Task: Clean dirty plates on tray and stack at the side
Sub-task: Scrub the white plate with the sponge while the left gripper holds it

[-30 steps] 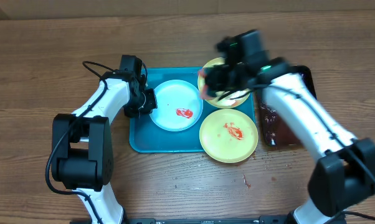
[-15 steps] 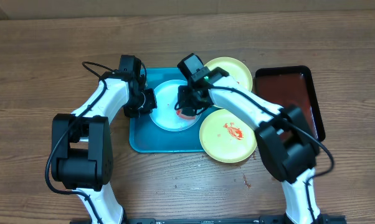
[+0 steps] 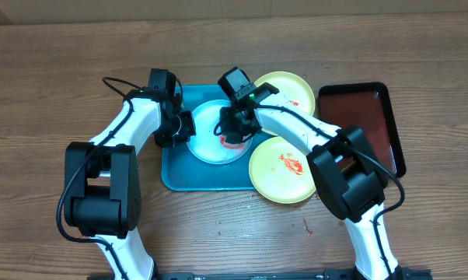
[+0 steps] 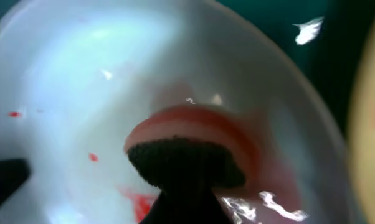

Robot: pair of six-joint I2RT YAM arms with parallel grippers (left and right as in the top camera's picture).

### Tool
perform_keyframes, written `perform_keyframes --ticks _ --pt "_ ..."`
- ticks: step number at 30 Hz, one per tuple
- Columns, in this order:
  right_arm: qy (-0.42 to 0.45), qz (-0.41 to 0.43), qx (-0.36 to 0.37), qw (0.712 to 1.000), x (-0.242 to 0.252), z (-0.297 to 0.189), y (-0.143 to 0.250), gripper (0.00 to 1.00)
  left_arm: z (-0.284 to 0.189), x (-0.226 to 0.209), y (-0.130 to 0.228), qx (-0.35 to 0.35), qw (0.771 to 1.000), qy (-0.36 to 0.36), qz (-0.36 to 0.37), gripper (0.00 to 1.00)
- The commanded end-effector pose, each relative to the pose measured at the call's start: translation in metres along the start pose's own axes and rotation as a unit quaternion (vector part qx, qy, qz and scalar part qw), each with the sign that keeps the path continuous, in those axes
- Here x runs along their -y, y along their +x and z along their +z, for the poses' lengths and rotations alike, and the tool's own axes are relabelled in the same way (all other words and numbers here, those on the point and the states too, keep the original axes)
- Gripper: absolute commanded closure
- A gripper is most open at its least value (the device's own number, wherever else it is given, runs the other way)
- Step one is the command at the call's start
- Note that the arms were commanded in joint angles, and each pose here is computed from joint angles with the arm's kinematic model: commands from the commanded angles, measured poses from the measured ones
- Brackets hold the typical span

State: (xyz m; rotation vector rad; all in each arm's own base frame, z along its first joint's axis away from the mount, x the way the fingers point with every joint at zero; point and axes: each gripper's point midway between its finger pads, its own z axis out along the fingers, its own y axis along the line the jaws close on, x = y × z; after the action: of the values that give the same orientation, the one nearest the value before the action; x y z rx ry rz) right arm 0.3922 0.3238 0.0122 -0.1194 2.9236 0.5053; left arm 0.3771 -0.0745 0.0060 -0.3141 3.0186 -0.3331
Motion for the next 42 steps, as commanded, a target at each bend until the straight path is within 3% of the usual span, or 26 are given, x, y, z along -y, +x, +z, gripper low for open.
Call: perform_keyframes --ticks 1,11,22,30,35,42 --pt "-0.061 -0.020 -0.041 0.997 -0.038 0.026 0.025 0.96 0.021 -0.005 0.017 -0.039 0.999 0.001 0.000 0.96" --pt "-0.065 -0.034 -0.038 0.997 -0.049 0.038 0.029 0.96 0.021 -0.005 0.017 -0.039 0.999 0.002 0.000 0.96" --pt "0.136 -0.043 -0.027 0.989 0.016 -0.001 0.015 0.96 0.017 -0.022 0.010 -0.033 0.999 -0.001 -0.020 0.96" --pt "0.221 -0.053 0.043 0.973 0.042 -0.009 -0.011 0.96 0.015 -0.031 0.007 -0.030 0.999 -0.001 -0.026 0.96" --pt "0.168 -0.088 0.063 0.980 0.018 0.002 -0.022 0.96 0.015 -0.029 0.007 -0.032 0.999 0.007 -0.026 0.96" --pt "-0.038 -0.117 -0.003 0.992 -0.052 0.029 0.001 0.96 0.015 -0.023 0.005 -0.030 0.999 0.023 -0.025 0.96"
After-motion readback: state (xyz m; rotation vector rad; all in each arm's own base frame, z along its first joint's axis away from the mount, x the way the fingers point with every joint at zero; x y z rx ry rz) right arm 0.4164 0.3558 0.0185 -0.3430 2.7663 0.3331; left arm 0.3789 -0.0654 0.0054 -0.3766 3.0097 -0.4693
